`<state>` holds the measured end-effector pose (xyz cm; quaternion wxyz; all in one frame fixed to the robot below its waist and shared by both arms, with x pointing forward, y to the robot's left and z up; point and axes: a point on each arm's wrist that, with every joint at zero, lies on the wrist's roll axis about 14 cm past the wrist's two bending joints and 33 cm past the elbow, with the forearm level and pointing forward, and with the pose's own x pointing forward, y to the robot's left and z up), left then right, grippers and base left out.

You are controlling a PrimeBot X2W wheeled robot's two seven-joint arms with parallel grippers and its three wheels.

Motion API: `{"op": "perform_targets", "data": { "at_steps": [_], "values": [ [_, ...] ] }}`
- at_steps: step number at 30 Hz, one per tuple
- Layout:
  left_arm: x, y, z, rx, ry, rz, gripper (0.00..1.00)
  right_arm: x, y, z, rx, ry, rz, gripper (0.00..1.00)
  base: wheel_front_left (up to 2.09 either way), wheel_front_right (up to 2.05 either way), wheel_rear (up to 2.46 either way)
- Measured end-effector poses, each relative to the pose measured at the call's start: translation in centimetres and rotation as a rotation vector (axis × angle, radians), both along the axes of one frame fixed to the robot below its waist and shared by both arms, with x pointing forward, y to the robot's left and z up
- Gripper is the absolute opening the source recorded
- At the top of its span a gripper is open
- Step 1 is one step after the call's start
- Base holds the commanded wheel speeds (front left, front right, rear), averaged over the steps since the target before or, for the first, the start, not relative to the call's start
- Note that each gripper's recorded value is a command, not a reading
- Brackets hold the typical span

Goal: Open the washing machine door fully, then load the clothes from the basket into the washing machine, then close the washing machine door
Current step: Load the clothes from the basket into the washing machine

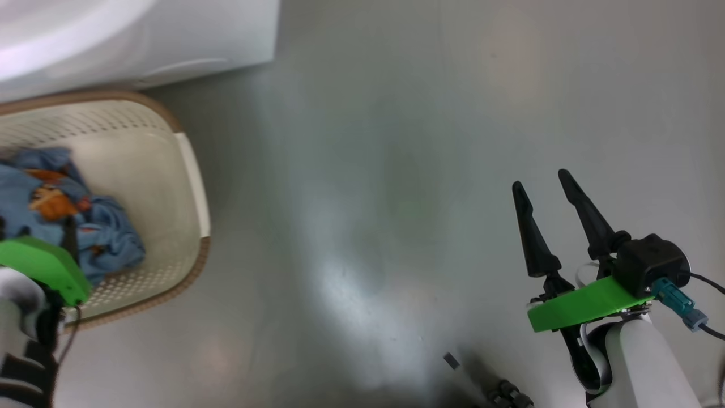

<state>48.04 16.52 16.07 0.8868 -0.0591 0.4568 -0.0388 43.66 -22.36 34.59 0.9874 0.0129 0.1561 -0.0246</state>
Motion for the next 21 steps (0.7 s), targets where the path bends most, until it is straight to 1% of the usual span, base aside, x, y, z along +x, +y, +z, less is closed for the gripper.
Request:
{"op": "perform_targets", "data": {
  "at_steps": [4, 10, 14, 21],
  "values": [
    [0.3, -0.2, -2.4, 0.016, 0.078, -0.01, 1.0, -0.2, -1.0, -0.9, -0.013, 0.025, -0.024, 1.0, 0.0, 0.0, 0.0],
    [0.1, -1.6, -5.3, -0.007, 0.19, 0.014, 1.0, -0.5, -1.9, -2.1, -0.009, 0.056, -0.056, 1.0, 0.0, 0.0, 0.0],
    [0.2, -2.3, -6.4, -0.009, 0.233, 0.006, 1.0, -0.9, -2.3, -2.9, -0.016, 0.08, -0.066, 1.0, 0.0, 0.0, 0.0],
    [0.0, -2.2, -7.4, 0.024, 0.28, -0.006, 1.0, -1.0, -2.5, -3.5, -0.022, 0.093, -0.071, 1.0, 0.0, 0.0, 0.0]
  ]
}}
